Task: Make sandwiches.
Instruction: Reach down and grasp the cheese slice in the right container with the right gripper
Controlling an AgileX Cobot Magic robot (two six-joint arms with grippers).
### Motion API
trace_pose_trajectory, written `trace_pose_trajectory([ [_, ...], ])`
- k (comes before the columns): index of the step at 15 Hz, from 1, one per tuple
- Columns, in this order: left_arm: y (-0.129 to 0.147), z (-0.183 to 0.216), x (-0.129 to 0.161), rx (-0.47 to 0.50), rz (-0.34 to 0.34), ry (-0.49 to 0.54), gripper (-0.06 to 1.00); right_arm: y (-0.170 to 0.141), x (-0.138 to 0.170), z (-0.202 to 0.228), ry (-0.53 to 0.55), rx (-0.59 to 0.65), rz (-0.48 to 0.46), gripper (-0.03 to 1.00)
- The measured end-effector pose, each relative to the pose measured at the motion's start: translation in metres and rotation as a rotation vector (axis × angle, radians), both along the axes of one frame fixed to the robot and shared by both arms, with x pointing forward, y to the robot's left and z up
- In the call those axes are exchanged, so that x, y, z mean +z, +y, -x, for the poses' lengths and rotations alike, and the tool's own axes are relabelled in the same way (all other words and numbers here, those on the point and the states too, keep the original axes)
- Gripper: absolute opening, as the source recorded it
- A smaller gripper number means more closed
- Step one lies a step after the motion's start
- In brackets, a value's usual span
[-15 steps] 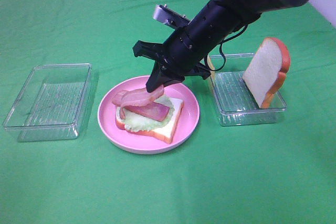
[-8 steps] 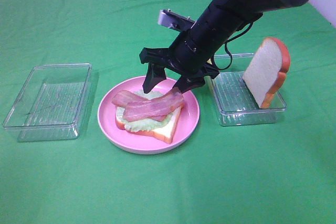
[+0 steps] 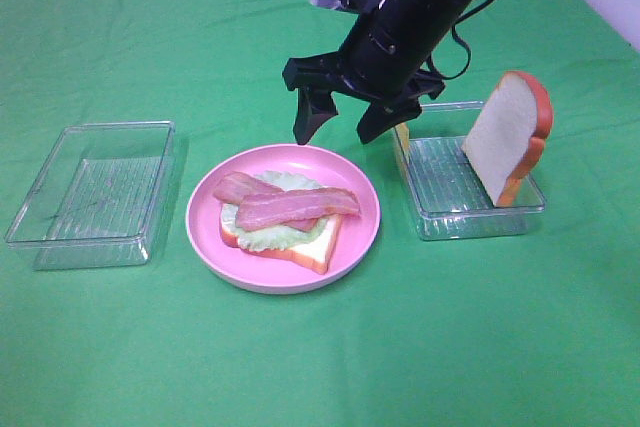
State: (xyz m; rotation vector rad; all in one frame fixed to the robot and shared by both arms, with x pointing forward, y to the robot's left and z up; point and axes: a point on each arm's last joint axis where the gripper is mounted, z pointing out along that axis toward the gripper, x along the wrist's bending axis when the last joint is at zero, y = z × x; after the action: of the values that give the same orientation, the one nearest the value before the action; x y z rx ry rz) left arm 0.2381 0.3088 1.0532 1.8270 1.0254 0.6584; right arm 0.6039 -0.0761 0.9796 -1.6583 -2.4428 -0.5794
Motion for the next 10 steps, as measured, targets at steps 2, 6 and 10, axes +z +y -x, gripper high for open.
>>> trace_pose_trajectory([
  [2,0.0,0.0,0.0,0.0,0.001,-0.001,0.78,-0.006,0.017,-0.007,-0.038,-0.001,0.095,0.73],
  [6,0.0,0.0,0.0,0.0,0.001,-0.001,0.78,-0.01,0.031,-0.03,-0.062,-0.033,0.264,0.67],
  [10,0.0,0.0,0.0,0.0,0.001,-0.001,0.78,-0.008,0.01,-0.053,-0.007,-0.049,0.334,0.62],
])
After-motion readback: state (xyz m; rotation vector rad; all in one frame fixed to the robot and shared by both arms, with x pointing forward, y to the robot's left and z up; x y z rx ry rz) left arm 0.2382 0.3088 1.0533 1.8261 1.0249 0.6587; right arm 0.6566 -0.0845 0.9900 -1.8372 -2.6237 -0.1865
